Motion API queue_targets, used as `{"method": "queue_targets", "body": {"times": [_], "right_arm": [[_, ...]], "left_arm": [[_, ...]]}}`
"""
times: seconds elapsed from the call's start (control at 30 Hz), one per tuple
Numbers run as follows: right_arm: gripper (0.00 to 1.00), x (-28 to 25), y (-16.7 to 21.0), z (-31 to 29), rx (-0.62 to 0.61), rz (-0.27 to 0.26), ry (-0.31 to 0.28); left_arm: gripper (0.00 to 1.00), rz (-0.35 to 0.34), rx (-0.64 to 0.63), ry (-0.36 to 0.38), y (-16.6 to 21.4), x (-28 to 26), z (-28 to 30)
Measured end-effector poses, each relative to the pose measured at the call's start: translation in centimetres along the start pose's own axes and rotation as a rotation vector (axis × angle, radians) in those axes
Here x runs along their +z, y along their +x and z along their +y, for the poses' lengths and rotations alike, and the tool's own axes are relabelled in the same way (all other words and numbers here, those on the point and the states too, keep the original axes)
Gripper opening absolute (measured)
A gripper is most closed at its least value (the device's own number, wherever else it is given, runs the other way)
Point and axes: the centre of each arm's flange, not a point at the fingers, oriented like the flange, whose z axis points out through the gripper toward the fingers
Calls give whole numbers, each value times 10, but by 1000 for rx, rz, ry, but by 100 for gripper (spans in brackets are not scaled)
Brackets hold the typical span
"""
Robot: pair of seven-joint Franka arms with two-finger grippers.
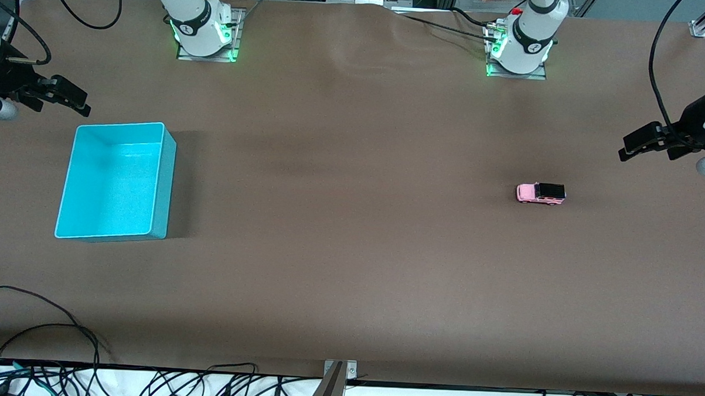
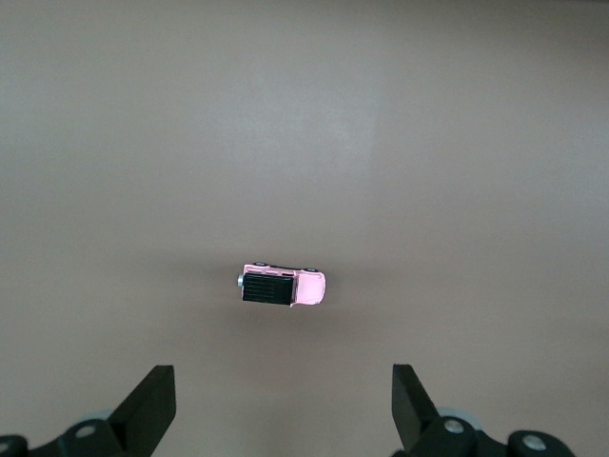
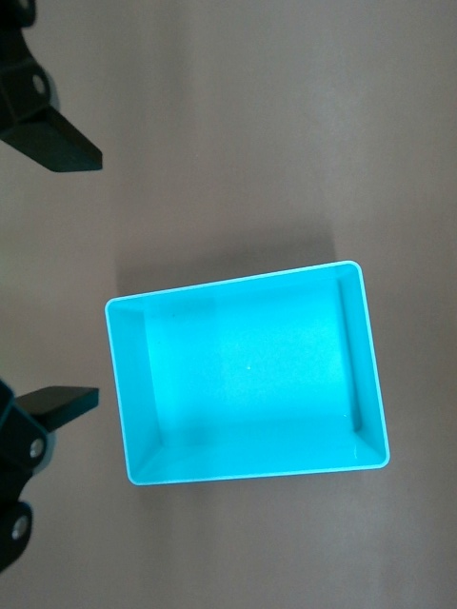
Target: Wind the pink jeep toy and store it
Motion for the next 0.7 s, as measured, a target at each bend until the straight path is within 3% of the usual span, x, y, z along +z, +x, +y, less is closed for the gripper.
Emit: {"method": "queue_targets", "body": {"times": [0.7], "right_arm": [[100,-3,-1,7,13,-3,3]], "left_arm": [[100,-18,0,3,-3,1,-2]]}}
